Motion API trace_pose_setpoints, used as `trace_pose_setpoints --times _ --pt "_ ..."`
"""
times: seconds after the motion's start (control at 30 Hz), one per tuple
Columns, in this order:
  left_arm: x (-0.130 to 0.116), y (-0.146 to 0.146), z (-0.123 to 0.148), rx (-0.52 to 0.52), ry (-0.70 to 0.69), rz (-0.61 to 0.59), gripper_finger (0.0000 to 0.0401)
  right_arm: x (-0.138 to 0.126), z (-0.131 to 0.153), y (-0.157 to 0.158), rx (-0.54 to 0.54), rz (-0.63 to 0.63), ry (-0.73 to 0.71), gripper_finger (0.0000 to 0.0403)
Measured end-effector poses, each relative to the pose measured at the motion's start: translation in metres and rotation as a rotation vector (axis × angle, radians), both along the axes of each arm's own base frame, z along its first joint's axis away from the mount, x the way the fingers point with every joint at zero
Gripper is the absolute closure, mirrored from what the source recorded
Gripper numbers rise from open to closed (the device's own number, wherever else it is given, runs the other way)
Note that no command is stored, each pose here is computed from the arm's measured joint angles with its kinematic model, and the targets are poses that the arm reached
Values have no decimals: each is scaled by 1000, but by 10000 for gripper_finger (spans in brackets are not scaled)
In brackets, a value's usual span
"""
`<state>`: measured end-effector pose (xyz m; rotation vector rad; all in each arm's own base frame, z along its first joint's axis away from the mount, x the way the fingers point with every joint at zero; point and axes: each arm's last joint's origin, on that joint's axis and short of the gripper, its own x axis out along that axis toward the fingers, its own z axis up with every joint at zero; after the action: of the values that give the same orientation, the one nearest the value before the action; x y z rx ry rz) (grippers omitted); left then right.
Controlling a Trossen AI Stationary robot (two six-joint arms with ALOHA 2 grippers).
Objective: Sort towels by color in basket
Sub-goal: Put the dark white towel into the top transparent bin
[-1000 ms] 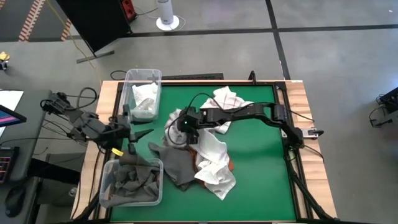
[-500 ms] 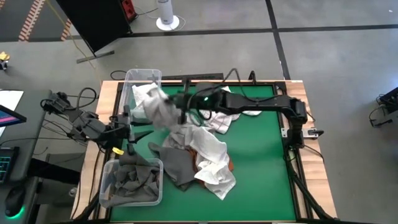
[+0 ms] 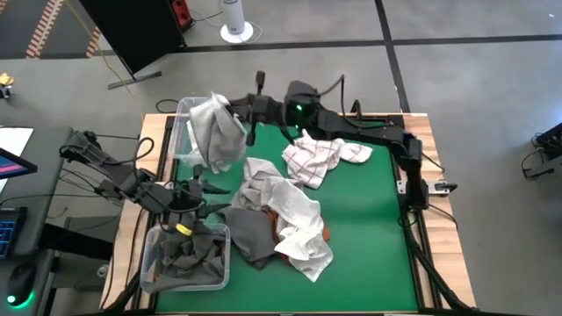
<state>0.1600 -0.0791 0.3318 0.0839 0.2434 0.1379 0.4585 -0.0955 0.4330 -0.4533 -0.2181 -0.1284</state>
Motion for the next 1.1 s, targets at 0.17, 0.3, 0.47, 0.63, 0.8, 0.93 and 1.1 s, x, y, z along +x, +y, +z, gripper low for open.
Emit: trace_pose_setpoints --times 0.17,0.3,0.47,0.63,0.8,0.93,1.1 --pt "8 0 4 -10 -60 69 264 23 1 -4 12 9 82 379" --pt "4 3 9 -38 -94 83 264 40 -14 -7 -12 8 87 379" --pt "-7 6 12 -48 -100 61 264 46 -20 -15 -45 -8 80 378" --pt "-25 13 15 -82 -99 46 264 46 -25 -23 24 22 100 378" --pt "-45 25 19 -102 -113 77 264 45 -30 -29 148 71 153 377" --pt "-53 32 23 -111 -157 143 264 44 -34 -33 190 82 182 377" --pt "-55 37 23 -94 -185 296 264 41 -39 -32 208 96 267 377"
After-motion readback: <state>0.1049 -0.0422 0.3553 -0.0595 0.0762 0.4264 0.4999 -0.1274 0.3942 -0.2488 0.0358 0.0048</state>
